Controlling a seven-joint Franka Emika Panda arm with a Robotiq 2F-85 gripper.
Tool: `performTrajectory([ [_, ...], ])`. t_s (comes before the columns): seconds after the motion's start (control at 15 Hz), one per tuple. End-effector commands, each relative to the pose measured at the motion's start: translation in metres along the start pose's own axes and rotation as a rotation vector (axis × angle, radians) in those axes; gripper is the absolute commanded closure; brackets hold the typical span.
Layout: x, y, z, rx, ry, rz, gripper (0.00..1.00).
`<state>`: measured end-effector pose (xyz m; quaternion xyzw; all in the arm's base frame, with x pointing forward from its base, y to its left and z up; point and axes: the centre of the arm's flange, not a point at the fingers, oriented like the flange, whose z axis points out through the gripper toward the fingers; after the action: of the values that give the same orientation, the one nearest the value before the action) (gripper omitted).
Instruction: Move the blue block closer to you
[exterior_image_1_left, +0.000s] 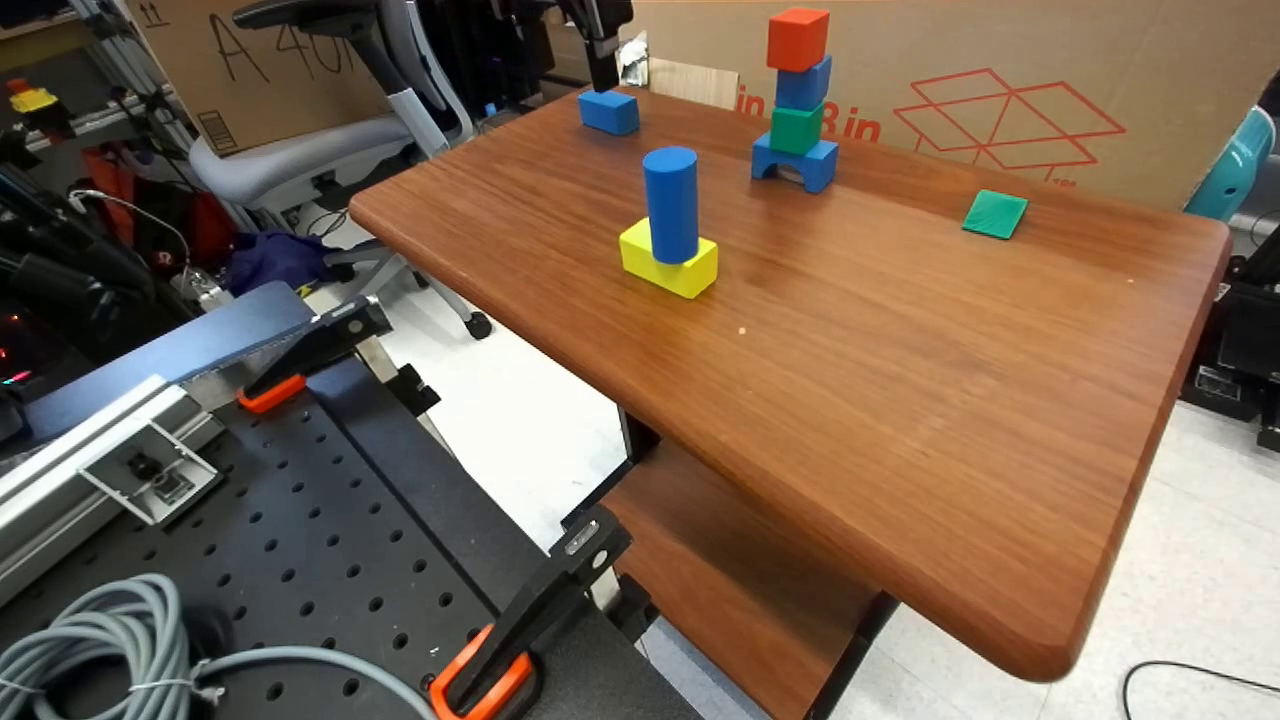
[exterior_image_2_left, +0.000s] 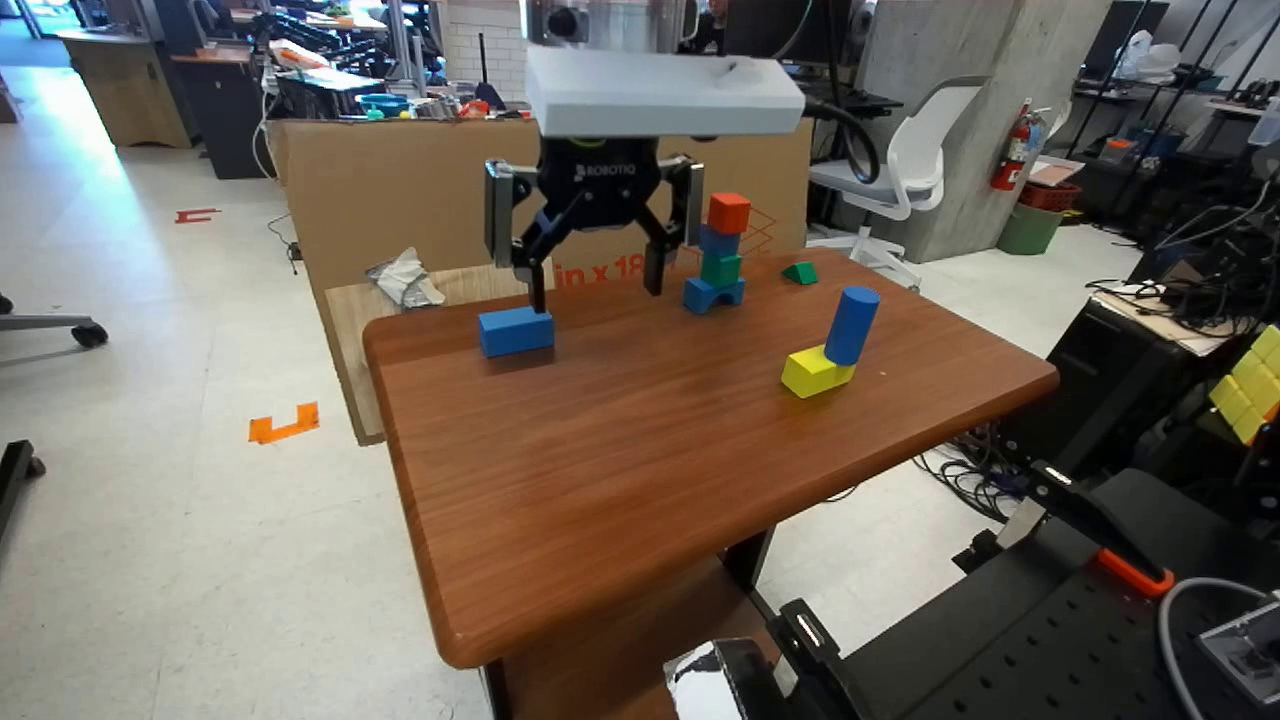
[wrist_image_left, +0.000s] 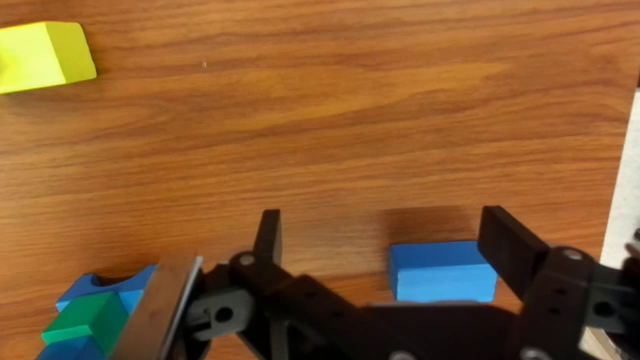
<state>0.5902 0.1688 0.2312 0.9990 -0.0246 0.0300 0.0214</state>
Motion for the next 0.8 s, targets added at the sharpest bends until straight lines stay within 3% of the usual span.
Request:
performTrajectory([
  [0.0, 0.026, -0.014, 0.012, 0.002, -0.020, 0.023, 0.00],
  [0.73, 0.057, -0.041, 0.018, 0.042, -0.010, 0.036, 0.00],
])
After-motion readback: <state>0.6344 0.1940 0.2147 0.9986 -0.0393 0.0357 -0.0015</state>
